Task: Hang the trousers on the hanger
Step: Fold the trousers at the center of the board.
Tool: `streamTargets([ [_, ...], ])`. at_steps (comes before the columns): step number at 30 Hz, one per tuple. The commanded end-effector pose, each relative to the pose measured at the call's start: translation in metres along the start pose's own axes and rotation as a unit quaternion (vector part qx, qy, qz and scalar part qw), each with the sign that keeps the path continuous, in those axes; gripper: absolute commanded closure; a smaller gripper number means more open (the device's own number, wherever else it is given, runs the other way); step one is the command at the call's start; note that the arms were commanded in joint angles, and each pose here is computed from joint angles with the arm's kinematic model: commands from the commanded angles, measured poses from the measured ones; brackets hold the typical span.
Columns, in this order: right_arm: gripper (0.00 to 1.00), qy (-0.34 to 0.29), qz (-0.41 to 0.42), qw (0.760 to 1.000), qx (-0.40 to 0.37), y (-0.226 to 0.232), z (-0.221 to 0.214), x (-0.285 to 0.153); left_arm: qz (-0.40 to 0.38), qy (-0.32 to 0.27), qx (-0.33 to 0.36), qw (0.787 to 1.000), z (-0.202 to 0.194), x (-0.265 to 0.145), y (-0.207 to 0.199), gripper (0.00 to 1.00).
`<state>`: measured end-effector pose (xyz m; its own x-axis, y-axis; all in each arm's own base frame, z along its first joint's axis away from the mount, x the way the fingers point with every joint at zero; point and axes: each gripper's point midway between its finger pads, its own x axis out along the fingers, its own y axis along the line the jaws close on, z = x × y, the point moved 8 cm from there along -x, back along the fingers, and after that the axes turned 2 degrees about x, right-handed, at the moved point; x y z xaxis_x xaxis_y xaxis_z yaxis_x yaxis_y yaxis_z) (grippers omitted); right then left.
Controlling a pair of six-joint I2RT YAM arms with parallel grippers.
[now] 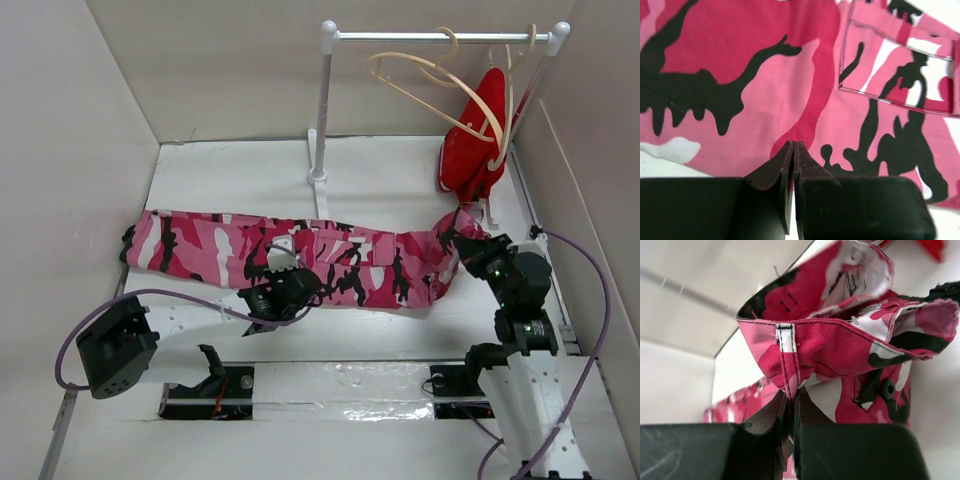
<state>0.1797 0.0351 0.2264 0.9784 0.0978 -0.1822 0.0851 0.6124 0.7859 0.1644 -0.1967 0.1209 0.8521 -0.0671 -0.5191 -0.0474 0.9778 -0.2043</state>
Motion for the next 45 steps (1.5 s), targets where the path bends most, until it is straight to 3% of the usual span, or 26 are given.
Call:
streamTargets([
  [1,1.0,0.021,0.069,0.997,-0.01,0.057,0.017,-0.013,0.001,0.004,-0.025,1.0,-0.012,0.005,0.0,1.0],
  [7,1.0,0.06,0.127,0.989,-0.04,0.123,0.028,-0.013,-0.002,0.021,-0.027,0.999,-0.03,0.005,-0.003,1.0],
  [12,1.0,0.038,0.2,0.978,-0.041,0.181,0.053,-0.03,-0.018,0.025,-0.02,0.999,-0.035,0.004,-0.015,1.0],
  [21,1.0,0.012,0.266,0.963,-0.05,0.236,0.09,-0.065,-0.037,0.044,0.011,0.998,-0.053,0.014,-0.057,1.0],
  [27,1.0,0.003,0.291,0.954,-0.067,0.257,0.109,-0.085,-0.088,0.061,0.032,0.994,-0.069,0.015,-0.105,1.0],
  [32,1.0,0.007,0.296,0.952,-0.073,0.263,0.112,-0.085,-0.198,0.086,0.029,0.976,-0.079,0.009,-0.183,1.0],
  [36,1.0,0.021,0.294,0.952,-0.08,0.267,0.109,-0.077,-0.202,0.064,0.047,0.976,-0.063,-0.004,-0.215,1.0],
  [39,1.0,0.03,0.296,0.951,-0.083,0.272,0.104,-0.068,-0.186,0.036,0.033,0.981,-0.025,-0.012,-0.195,0.82],
  [41,1.0,0.039,0.3,0.95,-0.081,0.274,0.099,-0.062,-0.177,0.004,-0.002,0.984,0.011,-0.026,-0.164,0.64],
  [43,1.0,0.051,0.307,0.947,-0.076,0.281,0.09,-0.051,-0.173,-0.027,-0.045,0.984,0.05,-0.037,-0.125,0.54],
  [45,1.0,0.062,0.304,0.948,-0.076,0.289,0.081,-0.036,-0.166,-0.049,-0.068,0.983,0.078,-0.044,-0.098,0.53],
])
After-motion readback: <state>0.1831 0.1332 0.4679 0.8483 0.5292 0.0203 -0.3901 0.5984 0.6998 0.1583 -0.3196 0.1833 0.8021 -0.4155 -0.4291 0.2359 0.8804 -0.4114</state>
